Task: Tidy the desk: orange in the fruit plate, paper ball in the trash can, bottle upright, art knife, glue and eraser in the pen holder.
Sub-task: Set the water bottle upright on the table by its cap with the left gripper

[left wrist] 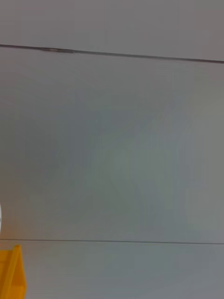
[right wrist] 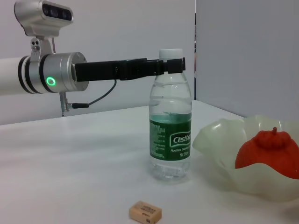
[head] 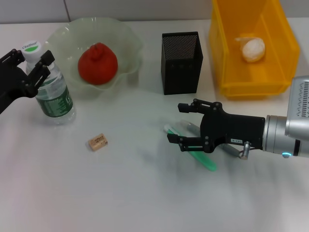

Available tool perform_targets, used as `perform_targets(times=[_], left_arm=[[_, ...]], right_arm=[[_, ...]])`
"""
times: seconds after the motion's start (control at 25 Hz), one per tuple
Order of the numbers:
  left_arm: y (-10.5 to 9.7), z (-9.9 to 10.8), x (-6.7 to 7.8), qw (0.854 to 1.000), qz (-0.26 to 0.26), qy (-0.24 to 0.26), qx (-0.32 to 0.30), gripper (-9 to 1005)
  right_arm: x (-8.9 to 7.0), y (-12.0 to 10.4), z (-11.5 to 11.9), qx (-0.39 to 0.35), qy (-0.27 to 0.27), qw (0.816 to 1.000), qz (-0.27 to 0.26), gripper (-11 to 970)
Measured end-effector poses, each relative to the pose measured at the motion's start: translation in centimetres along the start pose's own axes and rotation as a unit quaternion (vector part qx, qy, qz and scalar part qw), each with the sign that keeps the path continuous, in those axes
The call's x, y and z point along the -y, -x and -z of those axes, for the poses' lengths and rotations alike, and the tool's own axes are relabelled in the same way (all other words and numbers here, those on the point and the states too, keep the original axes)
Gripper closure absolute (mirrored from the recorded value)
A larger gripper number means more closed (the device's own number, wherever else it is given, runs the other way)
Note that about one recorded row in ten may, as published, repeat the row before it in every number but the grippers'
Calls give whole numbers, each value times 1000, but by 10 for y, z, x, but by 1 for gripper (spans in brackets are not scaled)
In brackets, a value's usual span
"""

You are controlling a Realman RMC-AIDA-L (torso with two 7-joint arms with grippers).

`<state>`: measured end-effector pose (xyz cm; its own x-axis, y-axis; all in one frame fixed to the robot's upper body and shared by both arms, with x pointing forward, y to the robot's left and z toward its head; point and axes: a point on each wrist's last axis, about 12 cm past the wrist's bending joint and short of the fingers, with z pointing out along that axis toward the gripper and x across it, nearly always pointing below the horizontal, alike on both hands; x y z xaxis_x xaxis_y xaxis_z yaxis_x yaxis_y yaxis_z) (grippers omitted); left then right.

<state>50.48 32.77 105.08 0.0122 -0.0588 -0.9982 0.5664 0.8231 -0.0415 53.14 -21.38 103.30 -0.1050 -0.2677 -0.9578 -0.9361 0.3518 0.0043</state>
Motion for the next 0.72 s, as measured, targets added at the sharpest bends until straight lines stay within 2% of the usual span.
perform_targets(times=[0.72], left_arm=[[-1,-1,1,1000,-2,2,3,449]], right_arm=[[1,2,-1,1,1,1000,3,127]])
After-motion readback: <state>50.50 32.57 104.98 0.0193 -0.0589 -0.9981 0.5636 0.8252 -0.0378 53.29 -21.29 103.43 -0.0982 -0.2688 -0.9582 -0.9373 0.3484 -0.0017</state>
